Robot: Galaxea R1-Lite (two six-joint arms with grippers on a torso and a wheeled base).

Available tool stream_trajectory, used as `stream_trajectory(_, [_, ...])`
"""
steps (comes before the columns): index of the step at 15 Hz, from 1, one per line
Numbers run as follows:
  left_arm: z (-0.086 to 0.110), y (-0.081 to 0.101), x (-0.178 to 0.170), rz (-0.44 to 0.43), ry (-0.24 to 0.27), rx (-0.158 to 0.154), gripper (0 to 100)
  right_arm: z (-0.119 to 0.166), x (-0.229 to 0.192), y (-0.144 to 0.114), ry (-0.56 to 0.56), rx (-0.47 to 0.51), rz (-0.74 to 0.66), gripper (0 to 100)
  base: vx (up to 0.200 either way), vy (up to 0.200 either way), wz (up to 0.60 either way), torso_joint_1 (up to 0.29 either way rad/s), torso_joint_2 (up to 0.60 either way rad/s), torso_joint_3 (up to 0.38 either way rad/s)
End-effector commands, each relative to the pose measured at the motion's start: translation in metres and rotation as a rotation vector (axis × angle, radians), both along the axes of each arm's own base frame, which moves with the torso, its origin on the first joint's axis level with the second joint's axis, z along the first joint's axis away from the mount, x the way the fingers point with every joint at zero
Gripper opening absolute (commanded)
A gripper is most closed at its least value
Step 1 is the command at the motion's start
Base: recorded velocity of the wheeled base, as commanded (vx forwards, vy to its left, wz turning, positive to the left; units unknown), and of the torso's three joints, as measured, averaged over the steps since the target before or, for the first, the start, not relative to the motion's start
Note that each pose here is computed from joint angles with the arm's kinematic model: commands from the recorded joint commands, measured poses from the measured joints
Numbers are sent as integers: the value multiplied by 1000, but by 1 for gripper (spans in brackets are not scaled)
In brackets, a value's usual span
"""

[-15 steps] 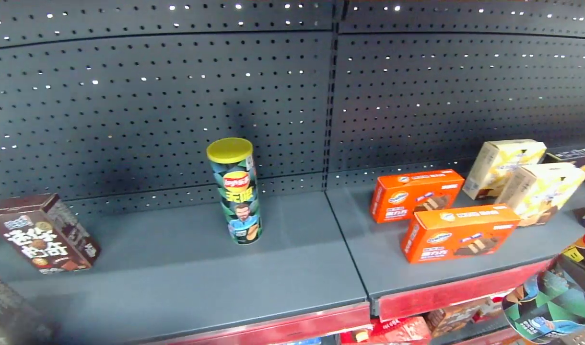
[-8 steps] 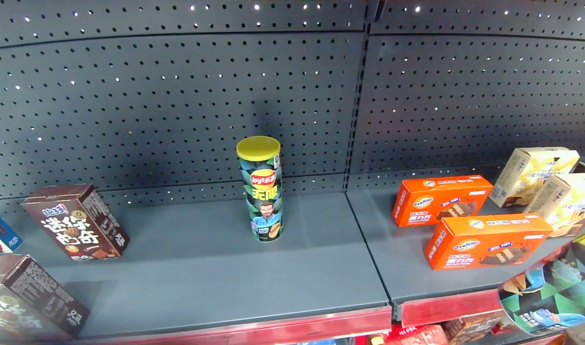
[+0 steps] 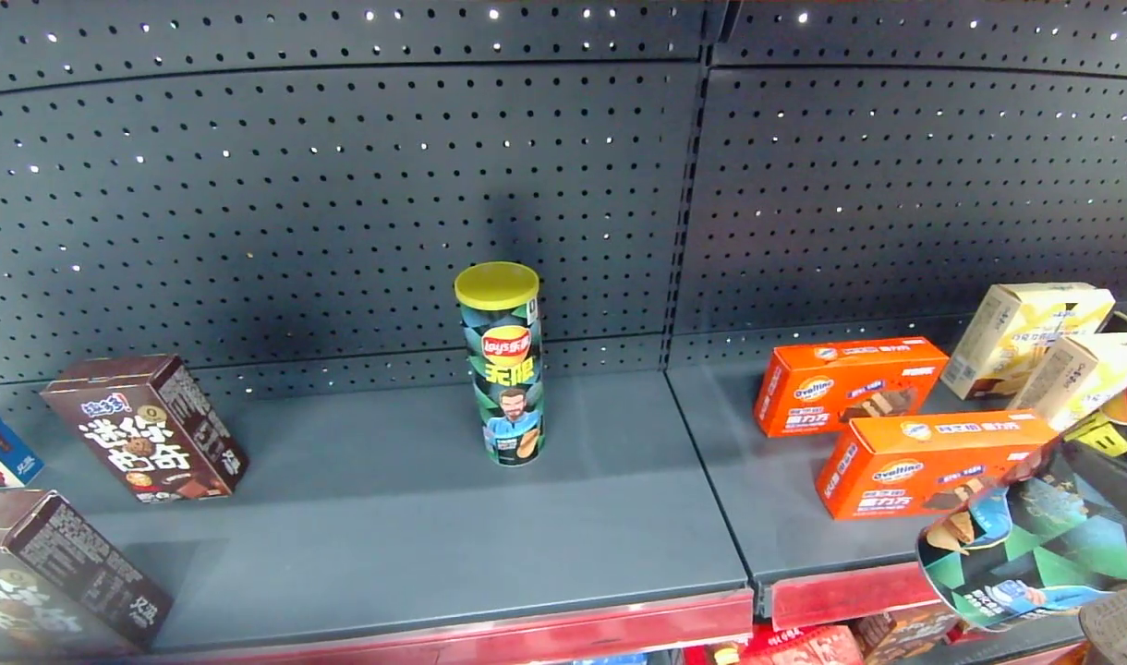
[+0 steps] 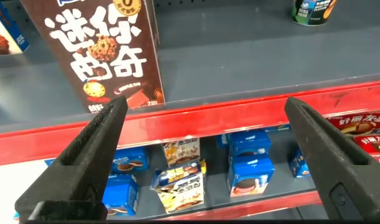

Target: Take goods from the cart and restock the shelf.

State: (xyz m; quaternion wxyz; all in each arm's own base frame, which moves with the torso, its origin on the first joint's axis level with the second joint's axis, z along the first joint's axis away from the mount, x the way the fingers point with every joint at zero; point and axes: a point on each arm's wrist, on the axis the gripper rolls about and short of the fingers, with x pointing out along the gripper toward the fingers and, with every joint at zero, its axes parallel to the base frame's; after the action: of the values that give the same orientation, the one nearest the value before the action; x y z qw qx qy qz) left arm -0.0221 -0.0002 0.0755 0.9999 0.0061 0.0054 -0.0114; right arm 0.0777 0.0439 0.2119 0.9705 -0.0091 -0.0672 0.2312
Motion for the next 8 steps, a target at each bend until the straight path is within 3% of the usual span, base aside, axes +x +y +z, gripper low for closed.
stream_trajectory(1, [0, 0, 0, 1, 1, 0, 100, 13, 15, 12, 13, 13, 45, 0, 0, 0, 0, 0, 0, 0])
stream_trajectory(3, [0, 0, 0, 0, 1, 0, 100, 23, 19, 15, 6, 15, 54, 0, 0, 0, 0, 0, 0, 0])
stream_trajectory(6, [0, 0, 0, 1, 1, 0, 100, 14, 17, 17, 3, -83, 129, 0, 0, 0, 0, 0, 0, 0])
stream_trajectory(8, [0, 0, 0, 1, 1, 0, 100, 17, 18, 17, 11, -88, 127, 0, 0, 0, 0, 0, 0, 0])
